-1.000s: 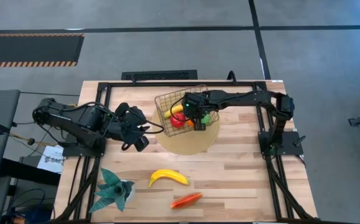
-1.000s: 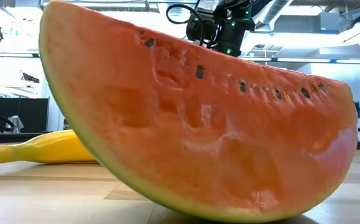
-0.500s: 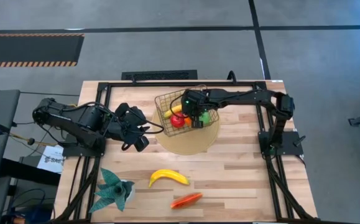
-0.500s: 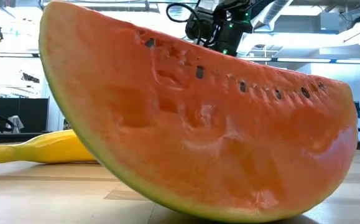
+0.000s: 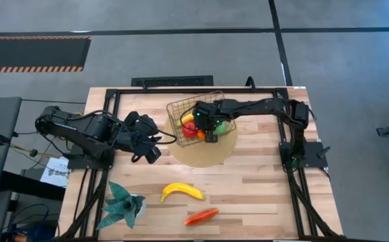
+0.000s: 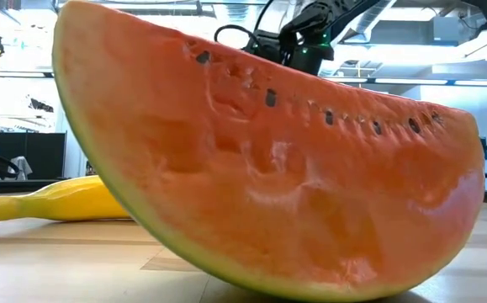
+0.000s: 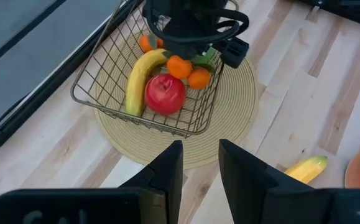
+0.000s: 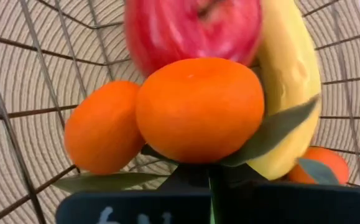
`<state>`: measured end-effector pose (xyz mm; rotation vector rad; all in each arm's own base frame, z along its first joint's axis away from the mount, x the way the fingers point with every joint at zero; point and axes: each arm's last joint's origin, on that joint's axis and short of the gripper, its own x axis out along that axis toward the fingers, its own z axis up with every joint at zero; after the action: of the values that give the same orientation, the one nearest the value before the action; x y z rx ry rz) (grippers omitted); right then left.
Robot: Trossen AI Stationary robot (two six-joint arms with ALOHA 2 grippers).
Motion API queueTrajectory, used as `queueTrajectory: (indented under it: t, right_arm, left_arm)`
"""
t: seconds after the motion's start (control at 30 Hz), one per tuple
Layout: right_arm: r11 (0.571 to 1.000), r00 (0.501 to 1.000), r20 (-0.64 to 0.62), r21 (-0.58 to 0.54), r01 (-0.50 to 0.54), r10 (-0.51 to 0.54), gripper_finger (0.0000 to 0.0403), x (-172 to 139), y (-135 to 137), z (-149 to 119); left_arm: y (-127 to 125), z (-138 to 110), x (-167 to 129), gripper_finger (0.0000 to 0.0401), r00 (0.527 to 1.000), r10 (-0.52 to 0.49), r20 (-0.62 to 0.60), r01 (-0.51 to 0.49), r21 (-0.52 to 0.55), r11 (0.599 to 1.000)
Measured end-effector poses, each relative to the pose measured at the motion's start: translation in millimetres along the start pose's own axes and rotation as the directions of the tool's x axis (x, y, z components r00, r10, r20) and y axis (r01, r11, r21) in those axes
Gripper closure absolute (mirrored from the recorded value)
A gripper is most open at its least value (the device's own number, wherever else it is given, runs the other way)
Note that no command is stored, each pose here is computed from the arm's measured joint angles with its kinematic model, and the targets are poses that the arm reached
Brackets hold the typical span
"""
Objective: Build produce basket
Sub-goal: Put the oranges into the basket
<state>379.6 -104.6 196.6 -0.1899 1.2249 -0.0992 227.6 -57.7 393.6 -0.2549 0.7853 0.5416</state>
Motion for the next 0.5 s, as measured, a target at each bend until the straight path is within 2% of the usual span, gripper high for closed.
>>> queueTrajectory:
  t: [0.3,0.5]
  right_arm:
    - [1.0,1.0,0.003,0.002,0.007,-0.007,0.04,-0.2,-3.3,-0.5]
    - [1.0,1.0,-0.004,-0.002,0.005,-0.005,0.035,-0.1,-2.1,-0.8]
  left_arm:
    - [0.2,-0.2,0.0,0.0311,1.0,0.002,-0.001,-0.002,0.001,1.0]
    - [0.3,-0.3,0.0,0.0311,1.0,0.002,-0.003,-0.002,0.003,1.0]
